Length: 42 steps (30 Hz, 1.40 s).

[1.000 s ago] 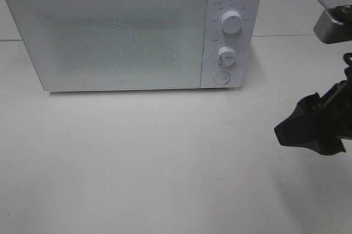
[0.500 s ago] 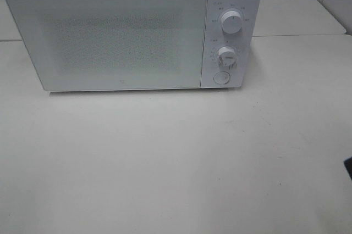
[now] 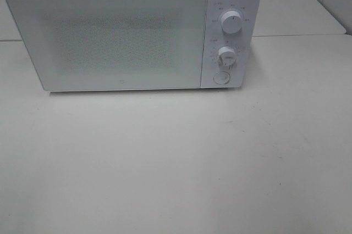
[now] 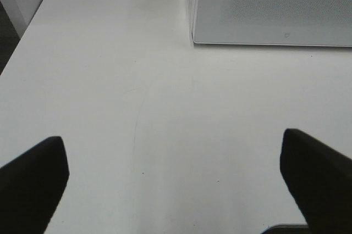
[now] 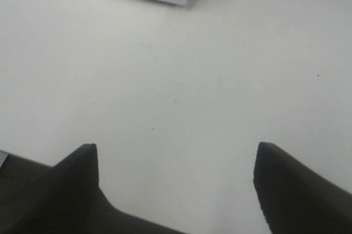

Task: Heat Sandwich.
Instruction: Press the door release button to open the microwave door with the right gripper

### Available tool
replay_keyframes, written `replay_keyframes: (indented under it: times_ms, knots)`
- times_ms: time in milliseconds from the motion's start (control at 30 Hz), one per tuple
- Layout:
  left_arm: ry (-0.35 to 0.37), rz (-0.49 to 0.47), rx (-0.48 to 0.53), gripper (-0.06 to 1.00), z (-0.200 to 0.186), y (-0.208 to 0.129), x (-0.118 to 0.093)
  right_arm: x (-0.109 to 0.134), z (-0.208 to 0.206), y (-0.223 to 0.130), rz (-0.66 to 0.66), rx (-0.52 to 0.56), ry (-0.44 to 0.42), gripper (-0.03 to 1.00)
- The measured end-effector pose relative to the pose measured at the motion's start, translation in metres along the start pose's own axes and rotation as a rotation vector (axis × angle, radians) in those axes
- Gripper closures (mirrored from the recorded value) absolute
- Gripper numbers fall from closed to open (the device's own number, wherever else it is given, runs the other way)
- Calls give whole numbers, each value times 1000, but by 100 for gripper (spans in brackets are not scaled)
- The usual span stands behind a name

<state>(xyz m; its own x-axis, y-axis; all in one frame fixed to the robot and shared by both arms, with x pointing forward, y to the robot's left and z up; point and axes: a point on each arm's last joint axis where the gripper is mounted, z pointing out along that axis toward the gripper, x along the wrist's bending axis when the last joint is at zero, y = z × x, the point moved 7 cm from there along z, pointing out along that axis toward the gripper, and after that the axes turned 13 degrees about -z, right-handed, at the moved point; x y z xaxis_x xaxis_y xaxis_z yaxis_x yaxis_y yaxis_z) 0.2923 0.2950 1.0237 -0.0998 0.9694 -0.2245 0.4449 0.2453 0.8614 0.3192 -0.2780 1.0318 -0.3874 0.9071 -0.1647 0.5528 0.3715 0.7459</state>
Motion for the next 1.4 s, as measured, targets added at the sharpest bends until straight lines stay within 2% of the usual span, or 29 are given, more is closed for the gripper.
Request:
replay_keyframes:
  times_ms: [300, 633, 1267, 1400]
  knots:
    - [0, 0, 0, -2, 0, 0, 0, -2, 0, -28, 78, -59, -108, 22]
    - [0, 0, 0, -2, 0, 0, 0, -3, -12, -35, 122, -149, -194, 22]
    - [0, 0, 0, -2, 0, 0, 0, -4, -12, -35, 127, -150, -202, 22]
    - [0, 0, 0, -2, 0, 0, 0, -7, -18, -23, 122, -217, -219, 22]
